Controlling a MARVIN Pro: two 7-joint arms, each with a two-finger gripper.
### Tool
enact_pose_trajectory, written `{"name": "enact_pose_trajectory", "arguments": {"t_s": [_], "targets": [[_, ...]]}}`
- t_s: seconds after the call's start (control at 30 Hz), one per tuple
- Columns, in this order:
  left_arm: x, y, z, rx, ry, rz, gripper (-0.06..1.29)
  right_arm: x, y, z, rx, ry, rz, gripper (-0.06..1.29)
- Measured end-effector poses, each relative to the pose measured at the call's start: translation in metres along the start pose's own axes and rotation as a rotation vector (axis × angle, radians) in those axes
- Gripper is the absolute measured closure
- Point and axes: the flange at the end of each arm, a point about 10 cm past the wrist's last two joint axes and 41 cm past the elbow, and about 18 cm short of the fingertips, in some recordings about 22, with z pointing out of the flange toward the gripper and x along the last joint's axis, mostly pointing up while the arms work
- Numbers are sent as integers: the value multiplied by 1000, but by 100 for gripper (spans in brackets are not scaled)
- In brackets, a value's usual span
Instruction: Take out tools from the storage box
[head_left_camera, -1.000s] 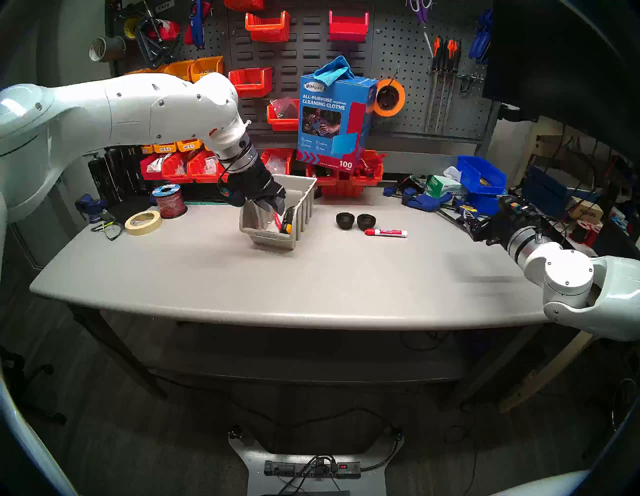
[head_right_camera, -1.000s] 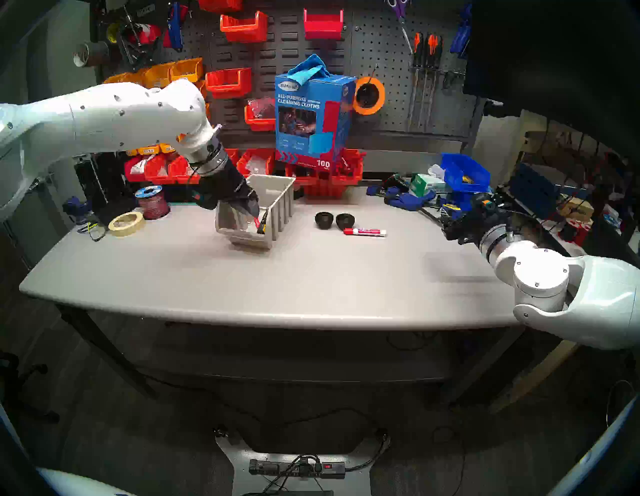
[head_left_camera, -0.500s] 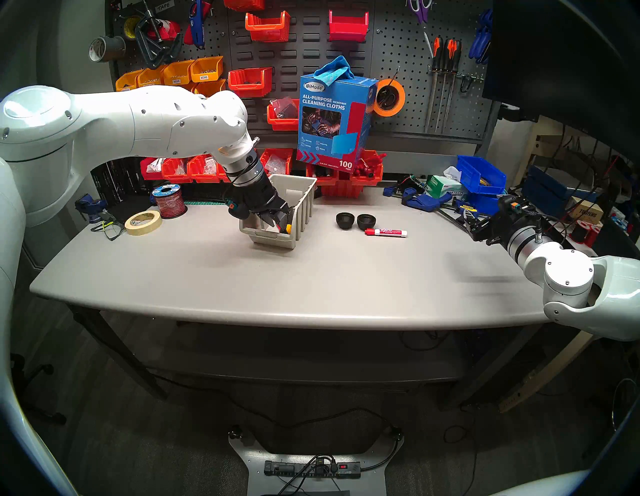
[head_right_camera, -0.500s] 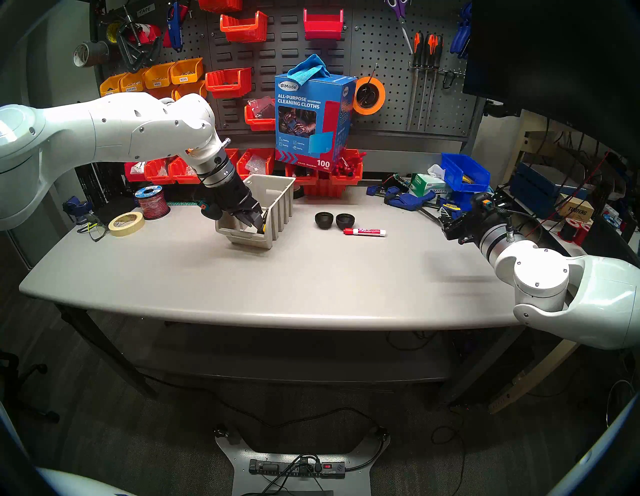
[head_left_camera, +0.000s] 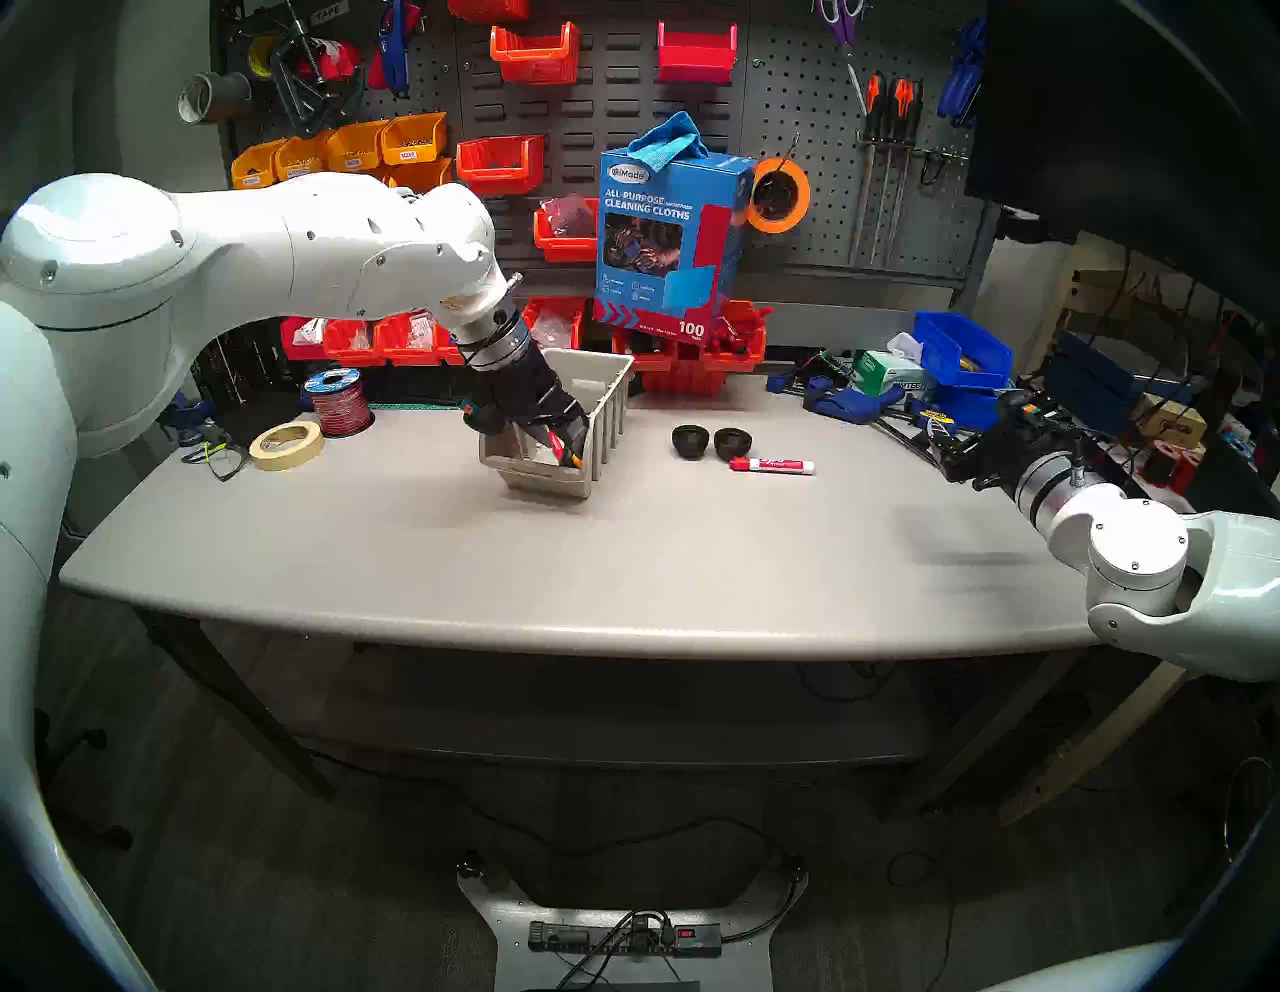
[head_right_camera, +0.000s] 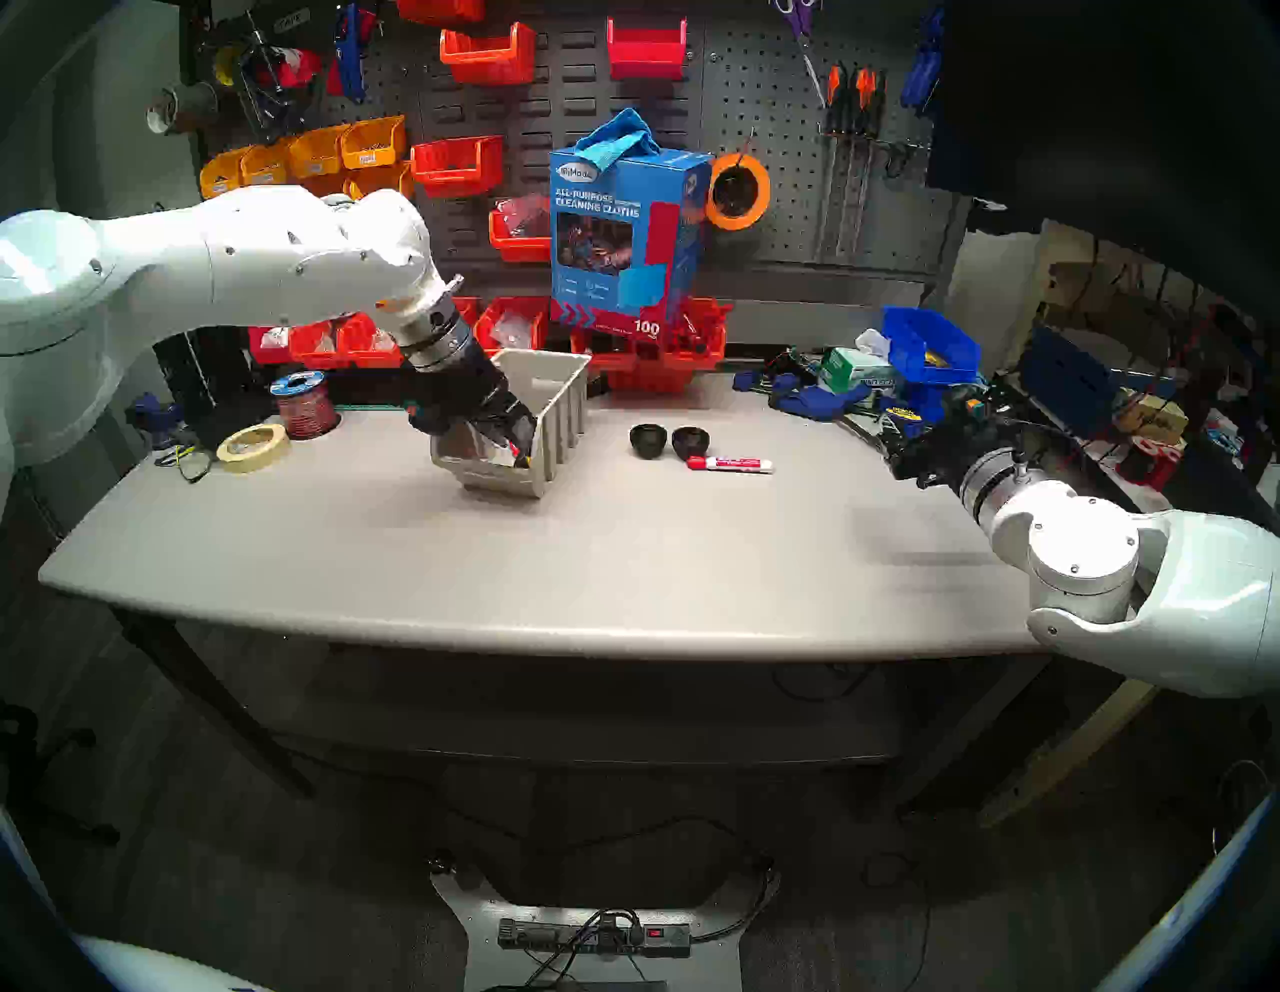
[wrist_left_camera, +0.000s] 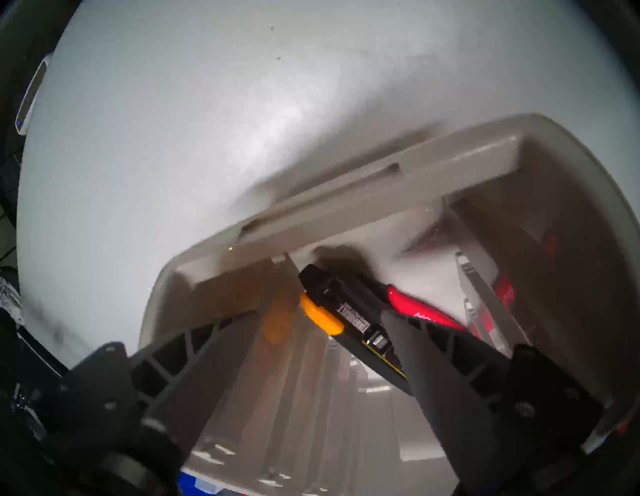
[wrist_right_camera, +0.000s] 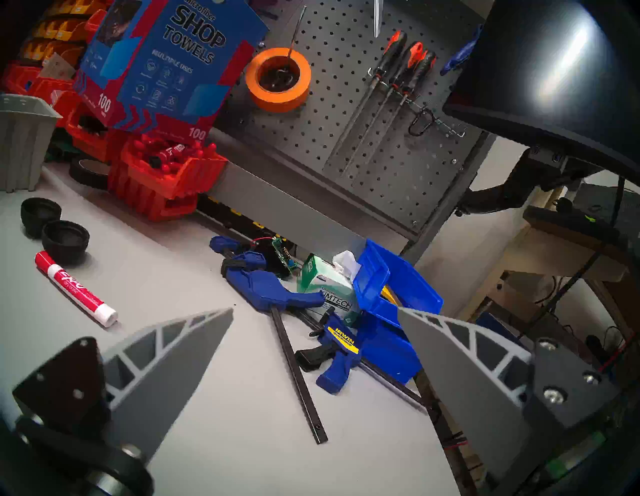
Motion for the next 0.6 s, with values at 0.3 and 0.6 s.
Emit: {"name": "enact_pose_trajectory", "arguments": {"t_s": [0.3, 0.6], "targets": [[-2, 1, 8, 32, 1, 42, 26, 0, 0, 0, -1, 1, 0, -1], [-4, 2, 15, 56, 16, 95, 26, 0, 1, 0, -1, 2, 0, -1]]}}
